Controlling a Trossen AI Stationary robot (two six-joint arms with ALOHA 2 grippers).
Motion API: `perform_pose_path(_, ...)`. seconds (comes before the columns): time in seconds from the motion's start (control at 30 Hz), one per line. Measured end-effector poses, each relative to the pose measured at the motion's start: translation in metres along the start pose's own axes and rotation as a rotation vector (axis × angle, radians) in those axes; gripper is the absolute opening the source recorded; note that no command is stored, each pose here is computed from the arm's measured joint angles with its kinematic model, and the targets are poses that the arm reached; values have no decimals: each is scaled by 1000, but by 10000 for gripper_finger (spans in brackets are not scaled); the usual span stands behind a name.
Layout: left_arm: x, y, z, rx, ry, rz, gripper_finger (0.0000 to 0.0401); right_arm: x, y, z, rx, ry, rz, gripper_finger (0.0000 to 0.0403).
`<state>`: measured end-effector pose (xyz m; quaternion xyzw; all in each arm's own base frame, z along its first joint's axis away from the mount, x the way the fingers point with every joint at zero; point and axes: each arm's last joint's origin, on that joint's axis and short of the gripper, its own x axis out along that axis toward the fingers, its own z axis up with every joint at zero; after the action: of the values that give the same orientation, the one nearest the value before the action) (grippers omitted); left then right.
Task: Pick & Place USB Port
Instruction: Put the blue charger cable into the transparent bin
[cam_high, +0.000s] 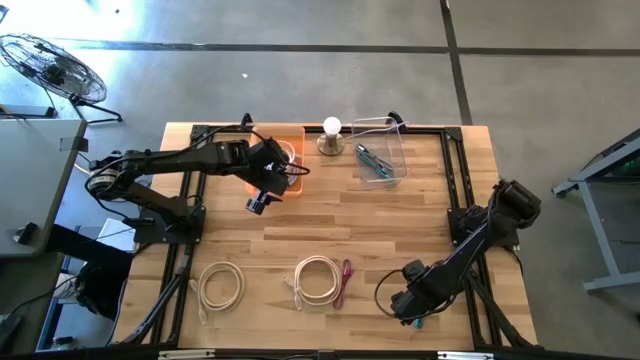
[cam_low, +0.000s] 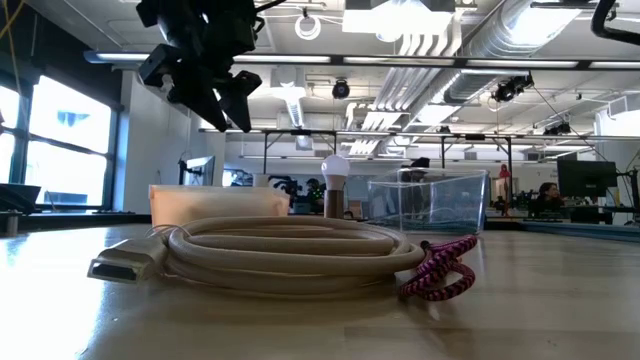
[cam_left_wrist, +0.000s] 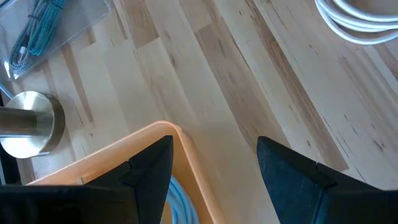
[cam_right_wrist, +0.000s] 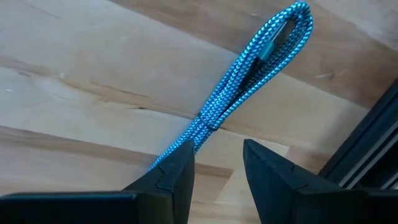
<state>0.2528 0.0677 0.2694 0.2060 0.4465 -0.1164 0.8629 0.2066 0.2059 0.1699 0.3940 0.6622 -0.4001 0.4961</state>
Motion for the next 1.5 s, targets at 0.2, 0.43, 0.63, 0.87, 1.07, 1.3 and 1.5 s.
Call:
perform_pose_path(0.2, 0, 0, 0, -1, 1, -1, 228, 0, 0, 0, 6, -4, 1, 129)
perform_pose_path(0.43, 0, 0, 0, -2, 3, -3, 228, 9, 0, 2, 9, 5, 29, 129)
perform_pose_path(0.63, 0, 0, 0, -8, 3, -3, 228, 36, -2, 8, 5, 83, 100, 129)
perform_pose_path(0.87, 0, -2, 1, -4, -37, -50, 228, 56, -13, 16, -26, 121, 125, 114)
perform_pose_path(1.07, 0, -2, 1, -3, -45, -56, 228, 54, -13, 17, -239, 48, 121, 20)
perform_pose_path(1.3, 0, -2, 2, -3, -57, -61, 228, 43, -5, 32, -368, -23, 76, 18)
perform_pose_path(1.5, 0, -2, 2, -9, -57, -62, 228, 28, 7, 58, -484, -107, 85, 17)
